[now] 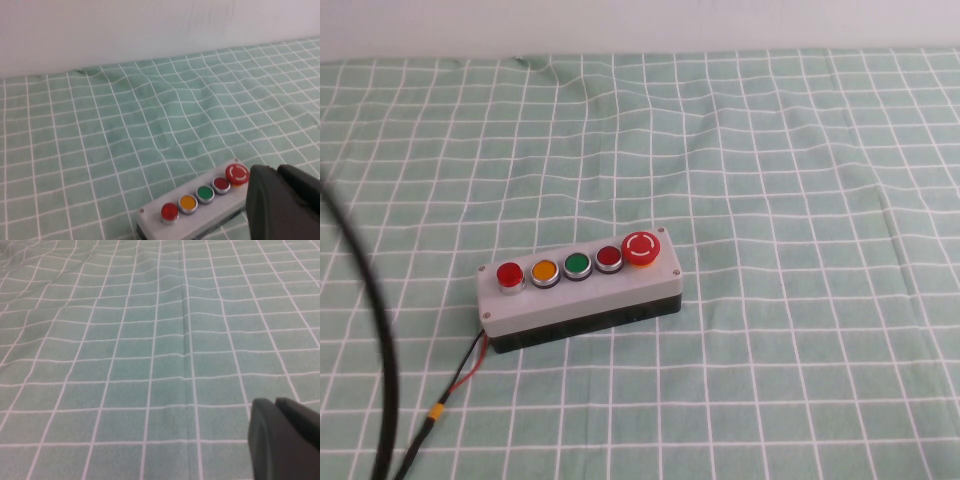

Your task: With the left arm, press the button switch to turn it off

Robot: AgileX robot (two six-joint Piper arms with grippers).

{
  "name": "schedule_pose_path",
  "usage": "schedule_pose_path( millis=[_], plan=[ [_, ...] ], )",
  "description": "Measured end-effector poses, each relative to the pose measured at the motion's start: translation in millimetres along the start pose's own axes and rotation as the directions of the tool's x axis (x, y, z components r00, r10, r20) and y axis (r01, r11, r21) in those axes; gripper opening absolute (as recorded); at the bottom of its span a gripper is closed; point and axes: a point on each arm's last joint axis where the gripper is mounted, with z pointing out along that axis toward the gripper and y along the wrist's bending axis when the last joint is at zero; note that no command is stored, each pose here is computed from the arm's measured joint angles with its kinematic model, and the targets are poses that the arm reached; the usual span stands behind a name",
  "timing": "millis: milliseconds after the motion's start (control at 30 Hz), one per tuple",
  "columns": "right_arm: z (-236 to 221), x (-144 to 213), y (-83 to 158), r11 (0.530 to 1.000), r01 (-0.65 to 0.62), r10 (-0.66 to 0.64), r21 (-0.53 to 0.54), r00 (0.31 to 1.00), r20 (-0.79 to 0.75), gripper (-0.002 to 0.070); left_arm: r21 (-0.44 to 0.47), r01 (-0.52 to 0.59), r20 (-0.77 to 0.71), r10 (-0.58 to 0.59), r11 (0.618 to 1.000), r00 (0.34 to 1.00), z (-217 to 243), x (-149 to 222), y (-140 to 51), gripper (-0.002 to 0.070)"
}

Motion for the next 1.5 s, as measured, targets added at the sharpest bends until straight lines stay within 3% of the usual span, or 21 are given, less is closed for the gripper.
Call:
schedule_pose_path(
  millis=[233, 567, 833, 1200, 1500],
  plan=[
    [0, 0, 0, 1.0, 0.0, 0.0, 0.0, 1.0, 0.0, -0.0016, -0.002, 0.002, 0.001, -0.002, 1.0, 1.0, -29, 65, -7.9, -0.0003],
    [0, 0, 0, 1.0, 0.0, 0.0, 0.0, 1.0, 0.0, -0.0016, 0.0, 0.13, -0.126, -0.129, 0.992, 0.984, -29, 141, -13.4, -0.0003],
    [0, 0, 0, 1.0, 0.0, 0.0, 0.0, 1.0, 0.0, -0.0016, 0.014, 0.153, -0.234, -0.146, 0.988, 0.961, -32, 152, -16.6, -0.0003],
    [0, 0, 0, 1.0, 0.0, 0.0, 0.0, 1.0, 0.0, -0.0016, 0.012, 0.152, -0.239, -0.144, 0.988, 0.96, -32, 153, -16.5, -0.0003],
    [0, 0, 0, 1.0, 0.0, 0.0, 0.0, 1.0, 0.0, -0.0016, -0.063, 0.077, -0.222, -0.09, 0.995, 0.971, -32, 152, -8.1, -0.0003]
  ],
)
